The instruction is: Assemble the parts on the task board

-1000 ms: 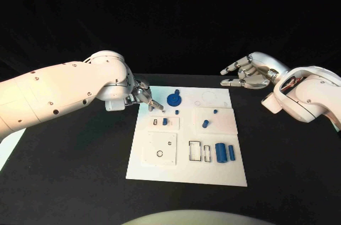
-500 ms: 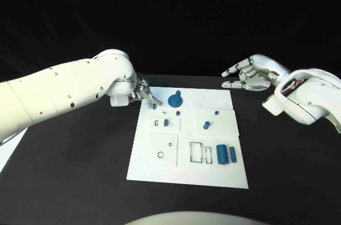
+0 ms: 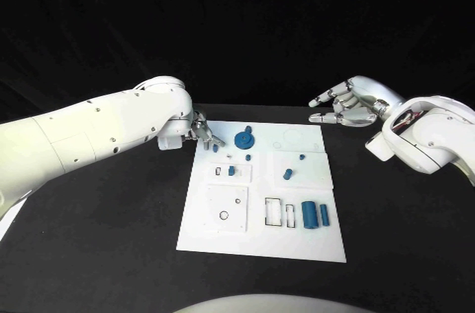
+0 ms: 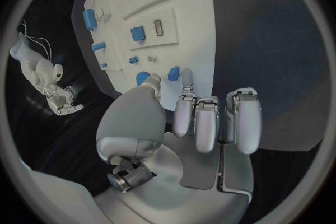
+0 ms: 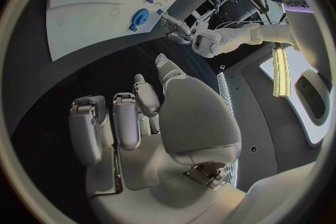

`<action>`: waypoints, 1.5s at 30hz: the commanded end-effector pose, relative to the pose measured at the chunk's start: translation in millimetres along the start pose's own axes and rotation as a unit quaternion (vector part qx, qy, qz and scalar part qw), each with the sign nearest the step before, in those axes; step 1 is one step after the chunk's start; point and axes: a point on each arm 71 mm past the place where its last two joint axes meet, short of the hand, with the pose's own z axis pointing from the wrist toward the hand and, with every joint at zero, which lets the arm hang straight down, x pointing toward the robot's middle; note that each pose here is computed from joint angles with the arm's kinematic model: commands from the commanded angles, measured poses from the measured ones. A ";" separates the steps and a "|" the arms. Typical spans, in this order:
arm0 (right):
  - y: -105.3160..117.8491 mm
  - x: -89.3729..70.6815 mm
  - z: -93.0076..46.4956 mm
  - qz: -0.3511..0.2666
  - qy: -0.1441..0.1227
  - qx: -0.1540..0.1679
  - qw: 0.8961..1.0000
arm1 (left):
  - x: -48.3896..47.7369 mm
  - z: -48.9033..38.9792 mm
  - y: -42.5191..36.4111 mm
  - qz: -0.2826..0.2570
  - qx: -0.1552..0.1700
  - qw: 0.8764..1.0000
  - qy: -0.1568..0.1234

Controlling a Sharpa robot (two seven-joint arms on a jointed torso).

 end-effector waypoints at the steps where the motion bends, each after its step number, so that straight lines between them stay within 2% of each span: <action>1: 0.7 1.6 0.3 0.000 0.007 -0.004 1.000 | -3.1 1.0 6.2 0.010 -0.044 0.999 -0.018; 18: 1.3 2.5 1.2 0.000 0.008 -0.005 1.000 | -3.5 3.6 3.7 0.004 -0.038 0.999 -0.013; 27: 2.3 3.3 1.7 0.001 0.009 -0.006 1.000 | 1.4 7.4 -0.1 0.005 -0.034 0.999 -0.002; 45: 2.3 3.5 1.9 0.002 0.010 -0.006 1.000 | 2.5 8.6 -3.0 0.000 -0.027 1.000 -0.005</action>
